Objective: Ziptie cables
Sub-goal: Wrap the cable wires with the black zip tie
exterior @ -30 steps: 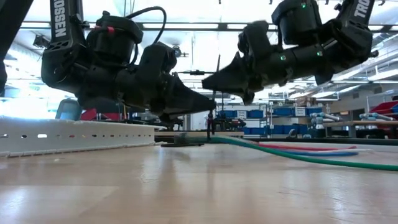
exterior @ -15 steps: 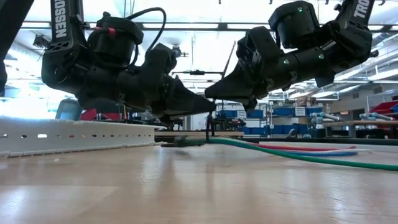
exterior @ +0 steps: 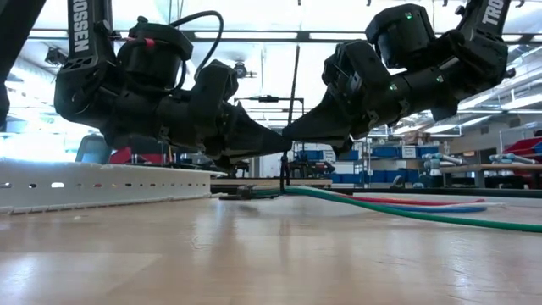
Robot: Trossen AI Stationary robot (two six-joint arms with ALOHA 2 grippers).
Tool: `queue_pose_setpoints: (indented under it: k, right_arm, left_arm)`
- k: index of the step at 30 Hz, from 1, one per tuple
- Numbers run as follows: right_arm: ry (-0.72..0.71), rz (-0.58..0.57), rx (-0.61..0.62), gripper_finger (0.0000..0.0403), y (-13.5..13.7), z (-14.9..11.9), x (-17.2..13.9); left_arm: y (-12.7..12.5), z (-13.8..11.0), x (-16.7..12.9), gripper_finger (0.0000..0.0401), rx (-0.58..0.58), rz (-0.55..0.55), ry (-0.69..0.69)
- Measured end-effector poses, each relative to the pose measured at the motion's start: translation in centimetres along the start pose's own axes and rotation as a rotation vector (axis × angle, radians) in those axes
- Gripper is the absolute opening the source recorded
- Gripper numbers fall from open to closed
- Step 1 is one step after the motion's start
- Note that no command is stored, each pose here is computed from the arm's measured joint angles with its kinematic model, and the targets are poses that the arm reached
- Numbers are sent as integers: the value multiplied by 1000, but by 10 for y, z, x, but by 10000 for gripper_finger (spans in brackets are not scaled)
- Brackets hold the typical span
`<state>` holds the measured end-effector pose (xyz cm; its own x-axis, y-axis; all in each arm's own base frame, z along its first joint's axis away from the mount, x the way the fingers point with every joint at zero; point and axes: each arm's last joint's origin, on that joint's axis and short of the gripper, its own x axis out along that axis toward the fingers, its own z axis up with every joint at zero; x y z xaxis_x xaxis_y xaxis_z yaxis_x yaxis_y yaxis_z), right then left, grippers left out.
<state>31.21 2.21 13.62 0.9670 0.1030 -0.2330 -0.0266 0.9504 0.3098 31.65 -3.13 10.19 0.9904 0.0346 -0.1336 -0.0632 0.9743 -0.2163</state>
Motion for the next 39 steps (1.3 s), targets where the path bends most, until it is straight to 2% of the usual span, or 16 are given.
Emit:
queue_pose_setpoints:
  k: [21,26,32,39]
  right_arm:
    - [-33,-17,-2,1,-3,4,0]
    - [-33,-15,-54,0,-2,4,0]
    - [-42,-49,-74,0,-1,3,0]
    - [-86,-70,-97,0,-1,10,-2]
  left_arm:
    - [0,0,0,0,0,2,6]
    - [0,0,0,3,0,2,6]
    - [0,-1,0,19,1,6,9]
    - [1,0,0,19,0,12,4]
